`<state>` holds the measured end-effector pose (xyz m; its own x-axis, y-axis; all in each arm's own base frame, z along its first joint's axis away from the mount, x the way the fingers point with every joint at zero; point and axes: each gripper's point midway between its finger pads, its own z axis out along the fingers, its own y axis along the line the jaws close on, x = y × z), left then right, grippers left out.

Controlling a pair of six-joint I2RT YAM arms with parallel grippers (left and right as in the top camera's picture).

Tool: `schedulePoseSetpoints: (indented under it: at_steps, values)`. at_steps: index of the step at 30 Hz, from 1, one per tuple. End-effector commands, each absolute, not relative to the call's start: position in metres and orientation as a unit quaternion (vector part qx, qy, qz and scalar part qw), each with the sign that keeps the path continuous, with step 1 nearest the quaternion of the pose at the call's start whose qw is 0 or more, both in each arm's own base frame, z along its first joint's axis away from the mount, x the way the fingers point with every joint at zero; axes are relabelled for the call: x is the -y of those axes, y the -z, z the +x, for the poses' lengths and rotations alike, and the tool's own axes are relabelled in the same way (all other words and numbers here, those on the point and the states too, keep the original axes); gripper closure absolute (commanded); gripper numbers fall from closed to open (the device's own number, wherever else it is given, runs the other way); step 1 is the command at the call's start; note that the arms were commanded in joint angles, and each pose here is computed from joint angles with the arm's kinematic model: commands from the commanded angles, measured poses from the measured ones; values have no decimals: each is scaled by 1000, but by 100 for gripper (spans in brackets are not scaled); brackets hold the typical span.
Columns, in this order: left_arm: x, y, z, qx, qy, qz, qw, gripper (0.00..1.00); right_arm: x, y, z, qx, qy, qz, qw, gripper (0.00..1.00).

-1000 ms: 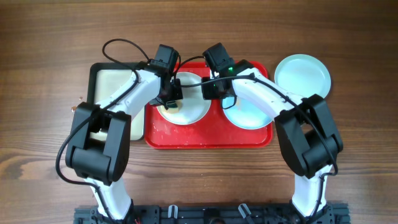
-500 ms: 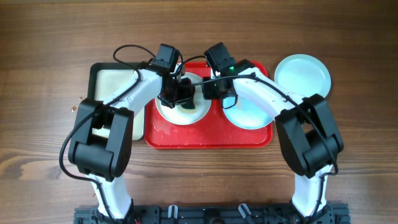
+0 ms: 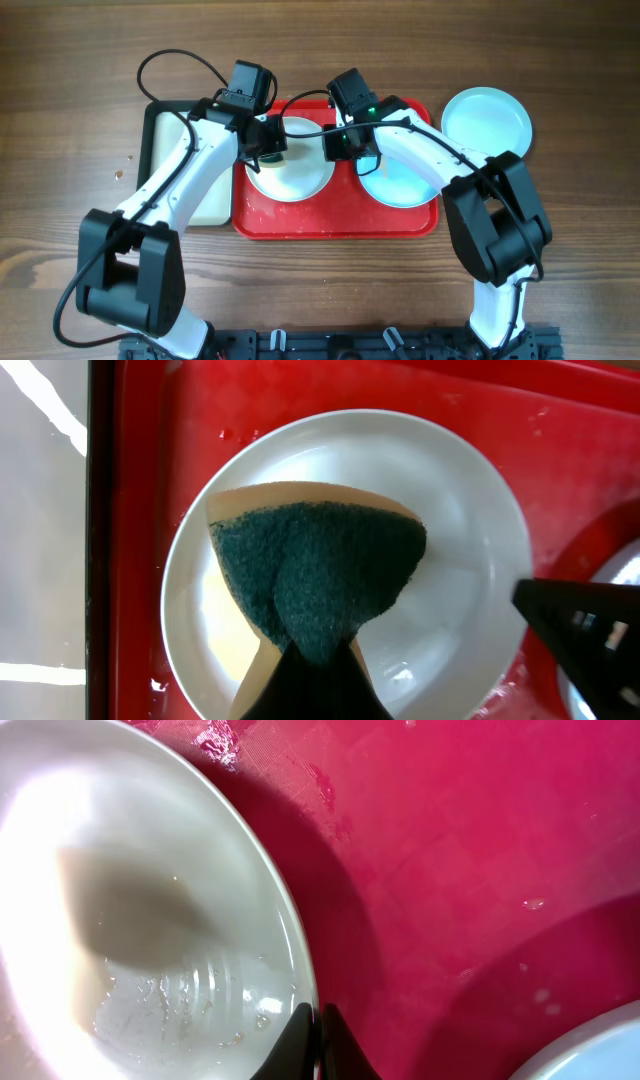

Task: Clean dirty plates on tray and stack at the side
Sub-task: 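Scrub the white plate with the sponge in the left gripper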

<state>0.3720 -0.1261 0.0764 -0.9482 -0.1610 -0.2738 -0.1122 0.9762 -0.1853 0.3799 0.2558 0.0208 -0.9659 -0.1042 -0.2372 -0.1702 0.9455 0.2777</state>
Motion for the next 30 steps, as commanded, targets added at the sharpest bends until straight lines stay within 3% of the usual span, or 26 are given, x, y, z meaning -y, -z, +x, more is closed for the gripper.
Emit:
schedulePoseSetpoints:
  at_steps: [1, 9, 13, 19, 30]
  values:
    - [113, -46, 362, -990, 48, -69, 116, 96, -261, -15, 375, -980, -156, -72, 98, 96]
    - [110, 4, 350, -995, 29, -71, 65, 96, -261, -15, 375, -980, -156, -72, 99, 96]
    - [133, 18, 348, -994, 77, -60, 45, 96, -261, -15, 375, -980, -156, -72, 99, 96]
    - [189, 9, 354, -980, 190, -22, 53, 95, -261, -15, 375, -980, -157, -72, 100, 96]
    - [198, -16, 361, -975, 204, 6, 90, 96, -261, -15, 375, -980, -156, -73, 100, 96]
